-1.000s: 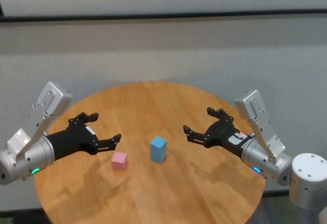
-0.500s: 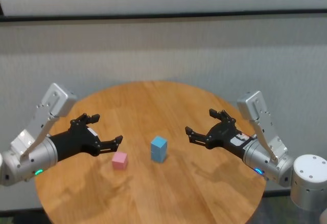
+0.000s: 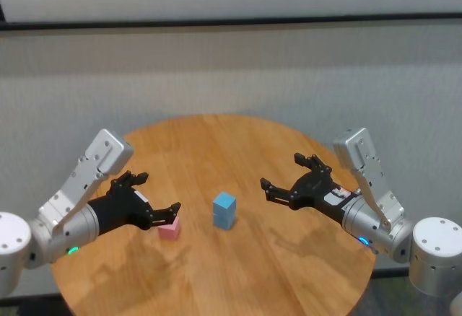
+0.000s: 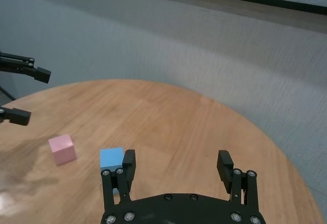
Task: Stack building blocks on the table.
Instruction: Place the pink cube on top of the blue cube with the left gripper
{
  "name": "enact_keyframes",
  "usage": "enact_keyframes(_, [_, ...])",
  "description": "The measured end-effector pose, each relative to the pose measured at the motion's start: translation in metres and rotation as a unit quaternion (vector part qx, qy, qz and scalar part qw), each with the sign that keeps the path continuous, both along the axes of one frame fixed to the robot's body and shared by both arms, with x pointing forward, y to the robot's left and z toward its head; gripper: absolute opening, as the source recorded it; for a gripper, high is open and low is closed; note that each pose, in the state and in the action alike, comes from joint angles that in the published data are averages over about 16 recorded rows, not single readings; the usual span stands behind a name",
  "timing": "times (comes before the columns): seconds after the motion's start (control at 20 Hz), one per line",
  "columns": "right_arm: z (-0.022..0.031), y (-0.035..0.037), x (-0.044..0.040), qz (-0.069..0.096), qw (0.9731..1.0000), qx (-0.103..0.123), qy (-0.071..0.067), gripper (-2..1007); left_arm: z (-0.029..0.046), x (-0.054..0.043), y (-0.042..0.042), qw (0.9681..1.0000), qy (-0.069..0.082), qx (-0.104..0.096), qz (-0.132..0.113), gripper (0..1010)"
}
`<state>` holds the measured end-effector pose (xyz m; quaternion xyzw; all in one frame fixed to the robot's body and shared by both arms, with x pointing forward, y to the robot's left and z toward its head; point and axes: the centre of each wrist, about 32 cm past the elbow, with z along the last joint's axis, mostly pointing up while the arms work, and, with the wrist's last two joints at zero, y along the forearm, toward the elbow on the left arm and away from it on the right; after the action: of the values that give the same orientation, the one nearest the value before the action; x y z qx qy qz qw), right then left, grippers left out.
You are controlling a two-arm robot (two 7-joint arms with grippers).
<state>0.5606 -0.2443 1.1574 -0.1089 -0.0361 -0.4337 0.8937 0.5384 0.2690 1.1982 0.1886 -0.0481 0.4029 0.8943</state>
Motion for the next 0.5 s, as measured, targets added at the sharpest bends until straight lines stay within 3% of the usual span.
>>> enact_keyframes(0.5, [-0.0002,0.0004,0.0007,0.001,1.0000,0.000,0.000,1001,-0.0147,-0.0029,-0.0225,0.9994,0.008,-0.007,0.032,1003])
